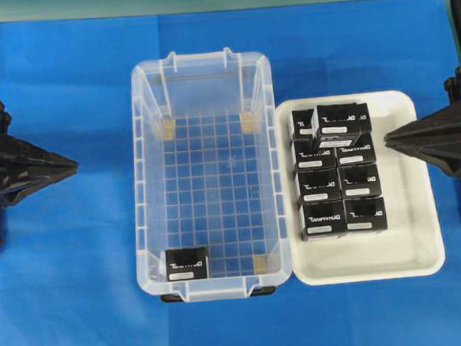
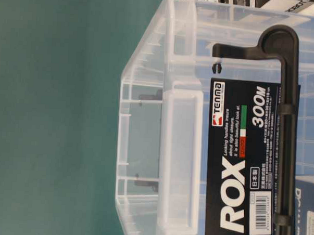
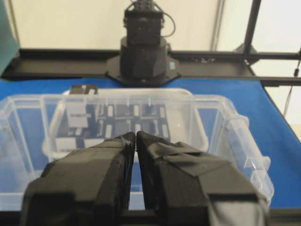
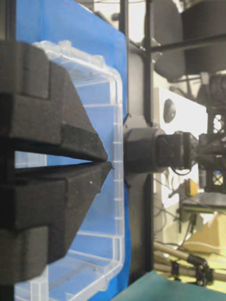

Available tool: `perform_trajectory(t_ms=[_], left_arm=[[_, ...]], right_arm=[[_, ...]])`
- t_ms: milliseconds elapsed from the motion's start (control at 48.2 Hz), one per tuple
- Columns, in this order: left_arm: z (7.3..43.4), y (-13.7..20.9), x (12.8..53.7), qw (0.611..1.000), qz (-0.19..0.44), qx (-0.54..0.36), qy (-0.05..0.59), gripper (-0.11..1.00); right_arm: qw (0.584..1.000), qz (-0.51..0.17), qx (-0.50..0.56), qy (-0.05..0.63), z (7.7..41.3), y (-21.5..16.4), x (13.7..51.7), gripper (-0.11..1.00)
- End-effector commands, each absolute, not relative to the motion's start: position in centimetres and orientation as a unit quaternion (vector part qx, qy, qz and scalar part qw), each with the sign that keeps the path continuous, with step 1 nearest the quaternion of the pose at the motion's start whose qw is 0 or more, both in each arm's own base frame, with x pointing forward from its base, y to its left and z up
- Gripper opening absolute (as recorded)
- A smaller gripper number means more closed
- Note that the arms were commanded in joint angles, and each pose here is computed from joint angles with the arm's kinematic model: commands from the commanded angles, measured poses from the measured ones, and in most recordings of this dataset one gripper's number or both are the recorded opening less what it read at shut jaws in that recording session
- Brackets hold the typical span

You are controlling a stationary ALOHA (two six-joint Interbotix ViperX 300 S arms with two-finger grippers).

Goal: Pick the box from inside the plastic case
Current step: 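Swing the right gripper over the clear case toward the black box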

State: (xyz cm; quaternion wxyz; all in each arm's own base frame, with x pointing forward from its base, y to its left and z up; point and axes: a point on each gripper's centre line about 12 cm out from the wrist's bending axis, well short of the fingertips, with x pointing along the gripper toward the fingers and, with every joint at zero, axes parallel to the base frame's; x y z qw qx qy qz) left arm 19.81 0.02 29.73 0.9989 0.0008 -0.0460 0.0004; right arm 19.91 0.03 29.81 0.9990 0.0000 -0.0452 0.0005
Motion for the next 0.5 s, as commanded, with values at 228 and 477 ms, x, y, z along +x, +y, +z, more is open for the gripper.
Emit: perform_trajectory(t_ms=[228,477], left_arm=[[31.4,0.2,20.5,1.000,0.003,0.008,-0.017,-0.05],[31.0,0.2,20.9,1.000,0.005,0.001,0.021,-0.06]], right_arm=[[0.994,-0.019,0.089,0.055,30.5,-0.6,20.7,0.02],[0.983,-0.023,0.092,0.160,32.5,-0.8,21.7,0.01]])
